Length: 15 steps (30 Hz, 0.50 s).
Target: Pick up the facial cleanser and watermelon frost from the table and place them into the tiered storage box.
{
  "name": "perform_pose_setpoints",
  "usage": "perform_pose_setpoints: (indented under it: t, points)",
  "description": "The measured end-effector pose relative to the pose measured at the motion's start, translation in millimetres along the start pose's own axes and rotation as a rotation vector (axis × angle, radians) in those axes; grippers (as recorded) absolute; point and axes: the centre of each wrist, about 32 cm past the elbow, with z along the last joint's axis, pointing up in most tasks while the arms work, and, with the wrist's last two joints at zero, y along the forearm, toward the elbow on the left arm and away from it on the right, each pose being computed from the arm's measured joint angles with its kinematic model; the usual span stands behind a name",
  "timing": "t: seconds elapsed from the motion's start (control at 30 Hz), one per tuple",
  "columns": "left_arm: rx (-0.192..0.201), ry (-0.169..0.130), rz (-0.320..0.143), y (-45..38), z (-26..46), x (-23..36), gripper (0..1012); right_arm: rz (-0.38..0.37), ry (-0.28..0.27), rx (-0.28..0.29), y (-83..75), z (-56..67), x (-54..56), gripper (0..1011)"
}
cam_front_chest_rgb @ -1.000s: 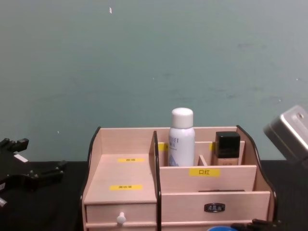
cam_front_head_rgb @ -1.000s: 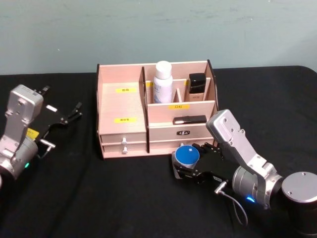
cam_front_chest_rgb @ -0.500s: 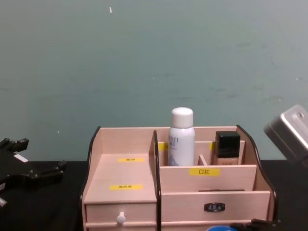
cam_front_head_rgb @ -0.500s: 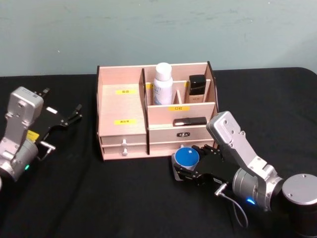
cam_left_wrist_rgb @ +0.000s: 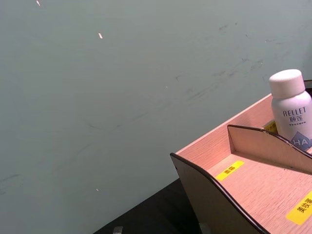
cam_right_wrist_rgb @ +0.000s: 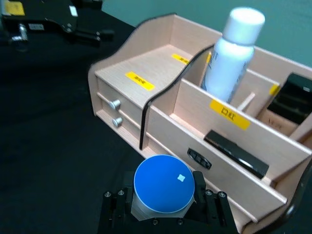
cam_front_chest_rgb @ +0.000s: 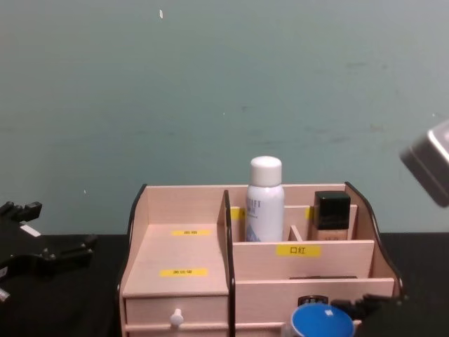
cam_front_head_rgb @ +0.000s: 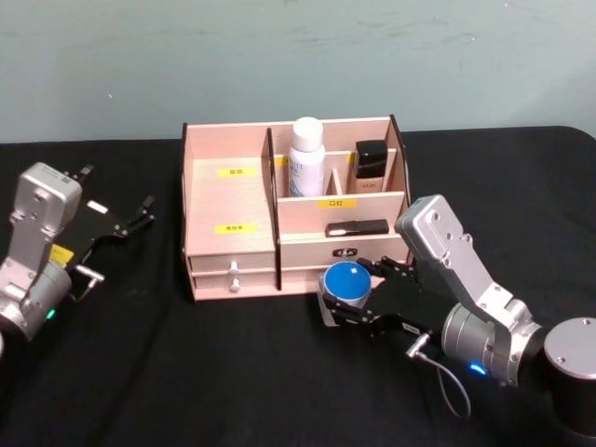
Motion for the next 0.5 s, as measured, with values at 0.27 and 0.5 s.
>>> perform_pose_setpoints:
  t: [0.27, 0.5]
  points:
    - [0.000, 0.000, 0.000, 0.0, 0.0, 0.0, 1010, 0.045, -0.025, 0.045, 0.0, 19.0, -5.1, 739]
    - [0.000, 0.000, 0.000, 0.0, 0.0, 0.0, 1010, 0.093, -0.057, 0.105, 13.6, 45.2, -11.0, 738]
